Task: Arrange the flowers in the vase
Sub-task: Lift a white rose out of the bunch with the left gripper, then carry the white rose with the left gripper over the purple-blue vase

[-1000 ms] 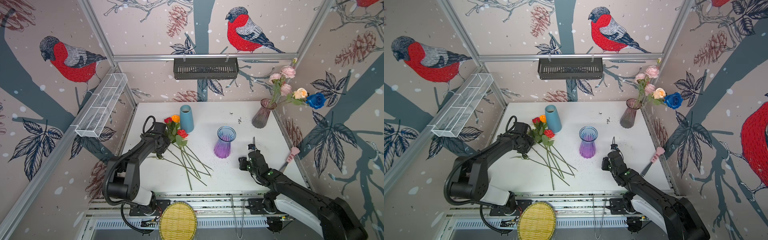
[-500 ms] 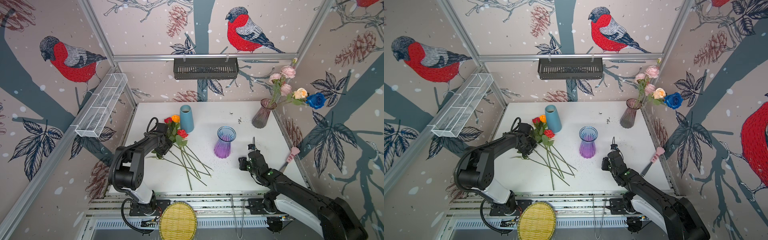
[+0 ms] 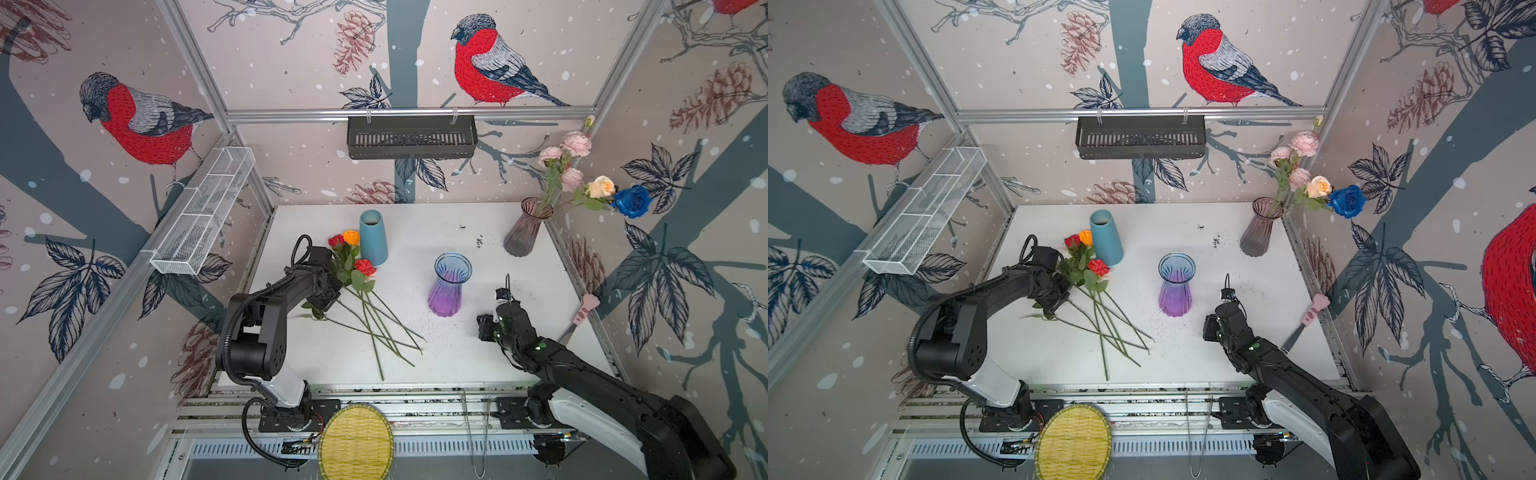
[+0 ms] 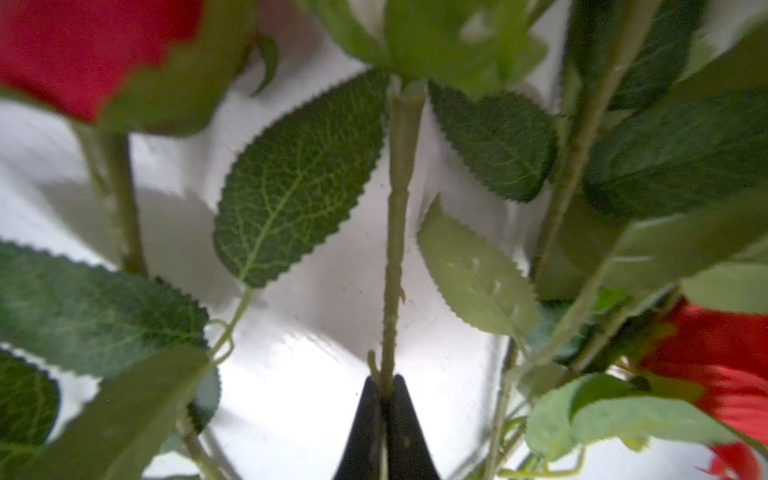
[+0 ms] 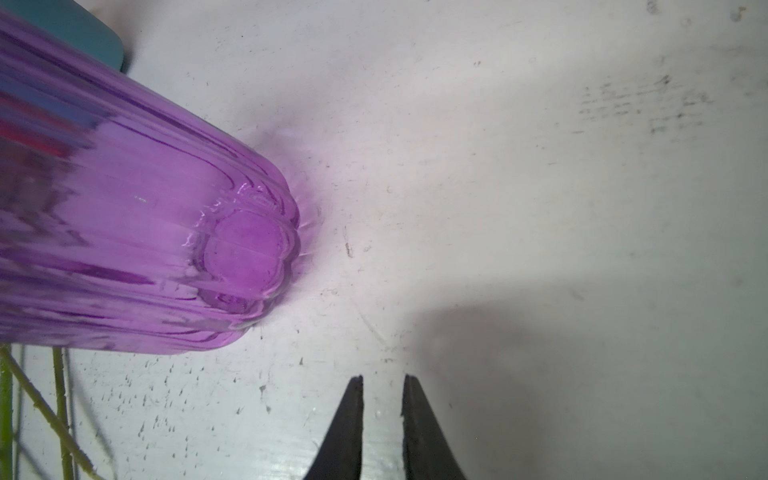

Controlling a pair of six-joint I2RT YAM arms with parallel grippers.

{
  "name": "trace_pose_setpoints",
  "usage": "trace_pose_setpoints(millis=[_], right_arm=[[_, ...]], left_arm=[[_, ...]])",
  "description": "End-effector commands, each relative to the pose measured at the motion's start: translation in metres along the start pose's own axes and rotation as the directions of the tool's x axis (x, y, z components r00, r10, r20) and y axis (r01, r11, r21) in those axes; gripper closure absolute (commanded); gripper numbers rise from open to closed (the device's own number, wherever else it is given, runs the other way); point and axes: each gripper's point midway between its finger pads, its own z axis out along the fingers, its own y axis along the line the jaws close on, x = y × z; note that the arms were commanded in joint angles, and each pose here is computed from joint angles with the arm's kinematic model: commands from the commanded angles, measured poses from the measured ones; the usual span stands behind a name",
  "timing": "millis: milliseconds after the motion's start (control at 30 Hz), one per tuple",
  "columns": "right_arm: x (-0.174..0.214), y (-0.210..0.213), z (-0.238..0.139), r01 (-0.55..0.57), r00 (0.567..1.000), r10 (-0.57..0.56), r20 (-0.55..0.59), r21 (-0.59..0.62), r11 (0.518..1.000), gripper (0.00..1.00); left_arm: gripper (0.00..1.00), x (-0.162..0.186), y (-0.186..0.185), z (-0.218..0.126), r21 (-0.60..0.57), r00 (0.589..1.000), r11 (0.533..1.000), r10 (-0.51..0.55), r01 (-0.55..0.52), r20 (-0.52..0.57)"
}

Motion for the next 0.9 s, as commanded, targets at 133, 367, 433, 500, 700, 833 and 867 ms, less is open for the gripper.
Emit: trace_pose_setpoints(millis=[133, 367, 433, 500, 700, 833, 867], right_arm=[[-0.005, 0.001, -0.001, -0.003, 1.000, 0.003, 0.018, 0.004, 1.000, 0.80], [-0.005, 0.002, -0.001, 0.001, 1.000, -0.001, 0.021, 0.002, 1.000, 0.80], [-0.005, 0.003, -0.001, 0.002, 1.000, -0.002, 0.021, 0.001, 1.000, 0.80], [-0.005, 0.003, -0.001, 0.004, 1.000, -0.004, 0.022, 0.002, 1.000, 0.80], [-0.005, 0.003, -0.001, 0.006, 1.000, -0.006, 0.021, 0.000, 1.000, 0.79], [-0.005, 0.003, -0.001, 0.008, 1.000, -0.008, 0.019, -0.001, 1.000, 0.79], [-0.005, 0.003, -0.001, 0.007, 1.000, -0.007, 0.020, 0.000, 1.000, 0.79]], left_arm=[[1.00, -0.021, -0.038, -0.064, 0.160, 0.997, 0.987, -0.042, 0.030, 0.070], [1.00, -0.050, -0.109, -0.191, 0.494, 0.952, 0.865, -0.069, -0.091, 0.297], [1.00, -0.051, -0.133, -0.237, 0.605, 0.922, 0.777, -0.086, -0.174, 0.376], [1.00, -0.044, -0.157, -0.288, 0.704, 0.889, 0.654, -0.104, -0.277, 0.446], [1.00, 0.000, -0.216, -0.407, 0.805, 0.806, 0.248, -0.126, -0.539, 0.579], [1.00, 0.028, -0.248, -0.435, 0.757, 0.752, 0.102, -0.089, -0.645, 0.653], [1.00, 0.034, -0.256, -0.434, 0.745, 0.741, 0.087, -0.078, -0.662, 0.667]])
